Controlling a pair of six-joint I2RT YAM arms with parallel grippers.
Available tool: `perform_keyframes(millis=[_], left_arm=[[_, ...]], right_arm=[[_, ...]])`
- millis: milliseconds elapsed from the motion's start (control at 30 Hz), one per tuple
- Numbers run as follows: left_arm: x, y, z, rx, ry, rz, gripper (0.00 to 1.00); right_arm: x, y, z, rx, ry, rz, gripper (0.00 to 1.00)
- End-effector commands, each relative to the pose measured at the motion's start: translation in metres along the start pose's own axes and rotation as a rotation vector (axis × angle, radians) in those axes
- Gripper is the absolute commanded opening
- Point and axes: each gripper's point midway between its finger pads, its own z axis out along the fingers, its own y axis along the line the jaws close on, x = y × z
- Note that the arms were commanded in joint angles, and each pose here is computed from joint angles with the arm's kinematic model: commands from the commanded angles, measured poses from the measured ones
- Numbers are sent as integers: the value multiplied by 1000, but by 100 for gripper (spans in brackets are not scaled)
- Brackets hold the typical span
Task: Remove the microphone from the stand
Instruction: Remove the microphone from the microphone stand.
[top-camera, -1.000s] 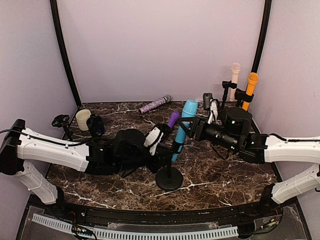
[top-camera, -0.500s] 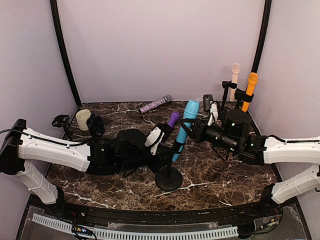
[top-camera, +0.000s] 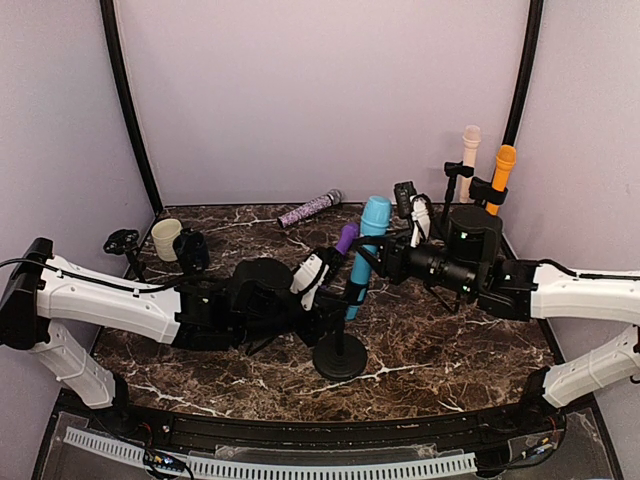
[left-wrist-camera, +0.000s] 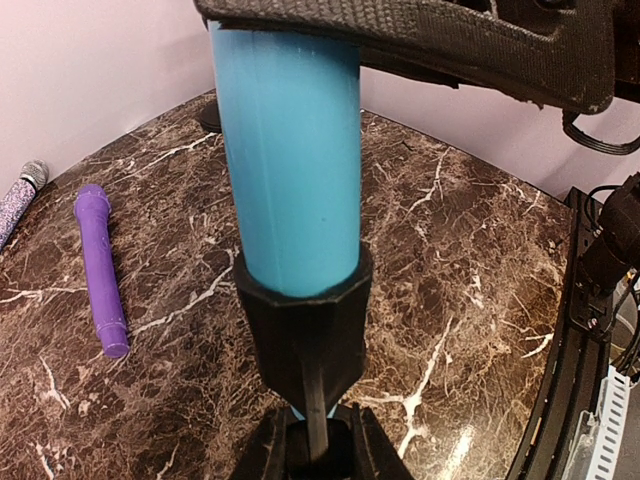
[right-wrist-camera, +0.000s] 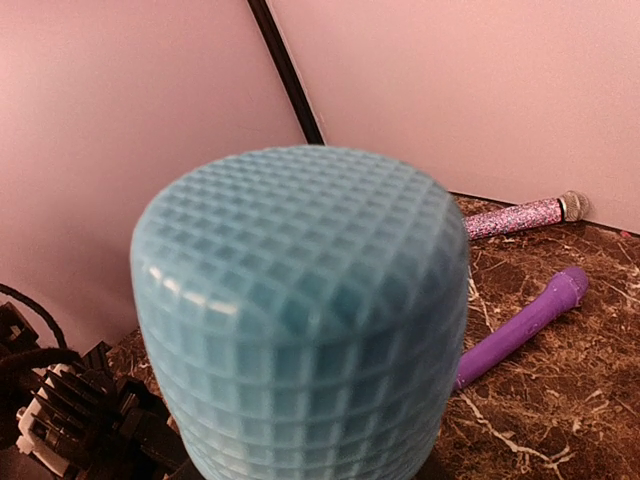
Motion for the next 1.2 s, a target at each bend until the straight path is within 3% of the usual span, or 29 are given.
perform_keyframes(millis=[0,233,600,800,1167], left_arm=[[65,15,1,-49,210,59,15],[66,17,1,-56,219,72,14],[68,16,3,-55,220,78,14],[67,17,4,-59,219,83,13],[66,18,3,-61,221,102,12]], right_arm=[[-80,30,-18,-119,-219,-24,3],[-93,33,-24,-142,-243,27,3],[-107,0,-30,59,-261,151,6],[-104,-6,-29,99,-250,131,5],[-92,43,-31,-162,-173,-86,4]])
